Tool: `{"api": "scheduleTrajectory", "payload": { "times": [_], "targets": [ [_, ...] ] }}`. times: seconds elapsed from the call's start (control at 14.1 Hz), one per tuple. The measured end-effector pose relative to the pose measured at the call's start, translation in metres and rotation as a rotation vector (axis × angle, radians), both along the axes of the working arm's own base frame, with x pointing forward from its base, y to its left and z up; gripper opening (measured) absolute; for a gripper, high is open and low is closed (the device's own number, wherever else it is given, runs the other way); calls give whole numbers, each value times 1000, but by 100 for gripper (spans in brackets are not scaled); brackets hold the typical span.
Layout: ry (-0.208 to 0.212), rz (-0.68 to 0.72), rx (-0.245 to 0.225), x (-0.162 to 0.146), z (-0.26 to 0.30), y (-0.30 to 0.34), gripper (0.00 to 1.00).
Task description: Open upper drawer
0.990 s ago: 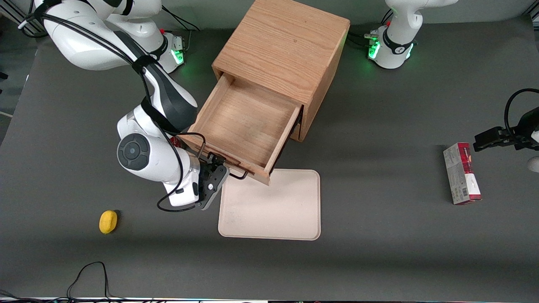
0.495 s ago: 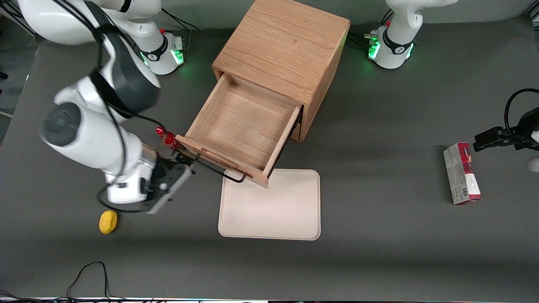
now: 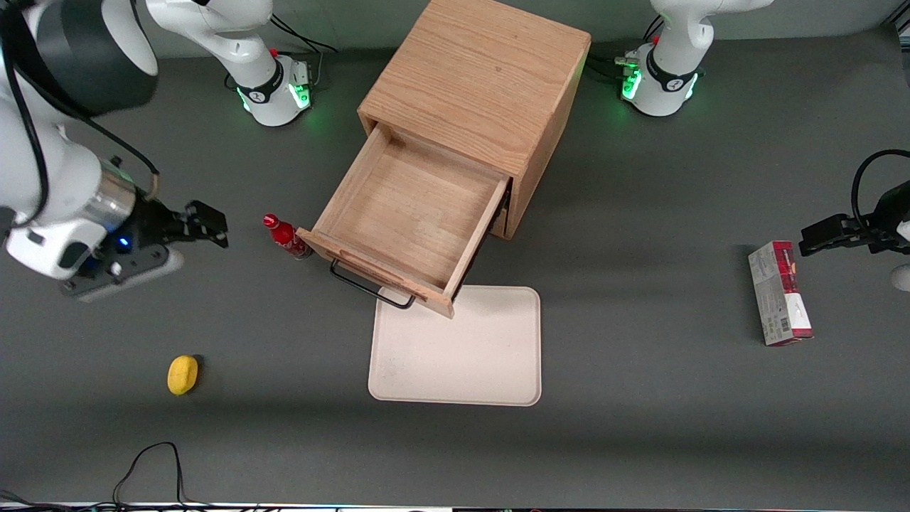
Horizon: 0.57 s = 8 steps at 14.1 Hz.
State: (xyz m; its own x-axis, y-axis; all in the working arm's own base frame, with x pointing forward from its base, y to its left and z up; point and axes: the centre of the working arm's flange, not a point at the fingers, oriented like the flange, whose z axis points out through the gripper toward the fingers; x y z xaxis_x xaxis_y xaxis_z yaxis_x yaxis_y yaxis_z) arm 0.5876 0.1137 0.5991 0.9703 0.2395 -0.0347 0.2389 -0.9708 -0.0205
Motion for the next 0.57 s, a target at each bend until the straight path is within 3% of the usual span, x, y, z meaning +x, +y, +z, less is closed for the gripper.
{"api": "scheduleTrajectory", "payload": {
  "times": [0.07, 0.28, 0.57],
  "targets": [
    [2, -46, 1, -17, 6, -15, 100],
    [-9, -183, 62, -61, 5, -76, 100],
    [-21, -258, 73, -95, -1, -93, 100]
  ]
}}
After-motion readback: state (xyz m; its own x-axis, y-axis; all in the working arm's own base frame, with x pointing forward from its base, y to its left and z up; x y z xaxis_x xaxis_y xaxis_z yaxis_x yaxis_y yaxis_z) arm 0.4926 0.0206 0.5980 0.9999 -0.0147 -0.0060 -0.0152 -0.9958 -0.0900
